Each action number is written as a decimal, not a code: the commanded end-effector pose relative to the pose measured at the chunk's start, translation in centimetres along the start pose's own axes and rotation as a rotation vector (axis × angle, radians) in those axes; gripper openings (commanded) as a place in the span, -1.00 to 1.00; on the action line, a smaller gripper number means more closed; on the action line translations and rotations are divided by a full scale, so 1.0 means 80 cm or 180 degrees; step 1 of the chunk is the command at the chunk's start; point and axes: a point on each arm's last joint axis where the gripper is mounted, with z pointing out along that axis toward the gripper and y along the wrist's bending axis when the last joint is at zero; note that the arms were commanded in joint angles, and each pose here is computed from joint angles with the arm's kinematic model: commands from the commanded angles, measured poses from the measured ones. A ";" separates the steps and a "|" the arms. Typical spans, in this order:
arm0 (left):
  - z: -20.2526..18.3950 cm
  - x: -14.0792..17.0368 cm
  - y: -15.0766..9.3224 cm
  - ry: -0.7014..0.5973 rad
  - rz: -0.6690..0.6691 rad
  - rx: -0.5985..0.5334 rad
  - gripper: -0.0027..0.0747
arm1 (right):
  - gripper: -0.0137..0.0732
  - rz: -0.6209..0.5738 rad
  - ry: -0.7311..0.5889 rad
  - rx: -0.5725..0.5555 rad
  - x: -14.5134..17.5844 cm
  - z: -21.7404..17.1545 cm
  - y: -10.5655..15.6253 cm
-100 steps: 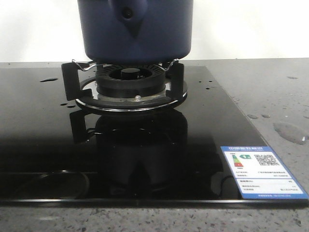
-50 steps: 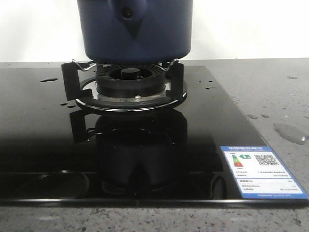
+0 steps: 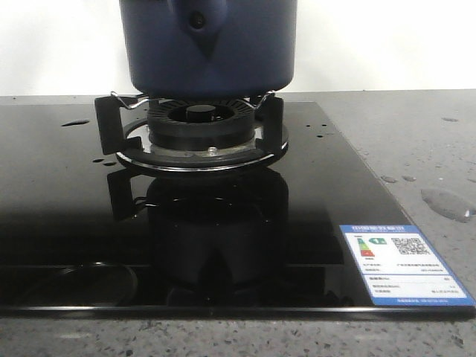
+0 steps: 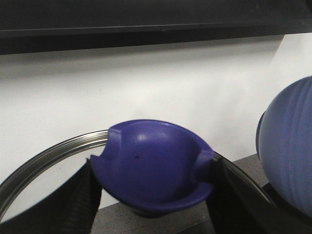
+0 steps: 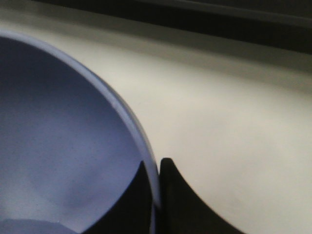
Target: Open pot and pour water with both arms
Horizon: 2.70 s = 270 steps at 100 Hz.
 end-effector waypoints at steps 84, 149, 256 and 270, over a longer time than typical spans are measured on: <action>-0.016 -0.033 -0.009 -0.0343 -0.0079 -0.0011 -0.03 | -0.79 -0.0161 -0.0313 0.0008 -0.043 -0.024 -0.008; -0.016 -0.032 -0.009 -0.0328 -0.0059 -0.0014 -0.03 | -0.79 -0.0513 -0.0404 -0.0078 -0.056 -0.035 -0.006; -0.016 -0.032 -0.009 -0.0321 -0.0050 -0.0021 -0.03 | -0.79 -0.0683 -0.1546 0.0739 -0.101 -0.055 -0.005; -0.016 -0.032 -0.009 -0.0321 -0.0050 -0.0021 -0.03 | -0.79 -0.0682 -0.1547 0.0740 -0.101 -0.055 -0.005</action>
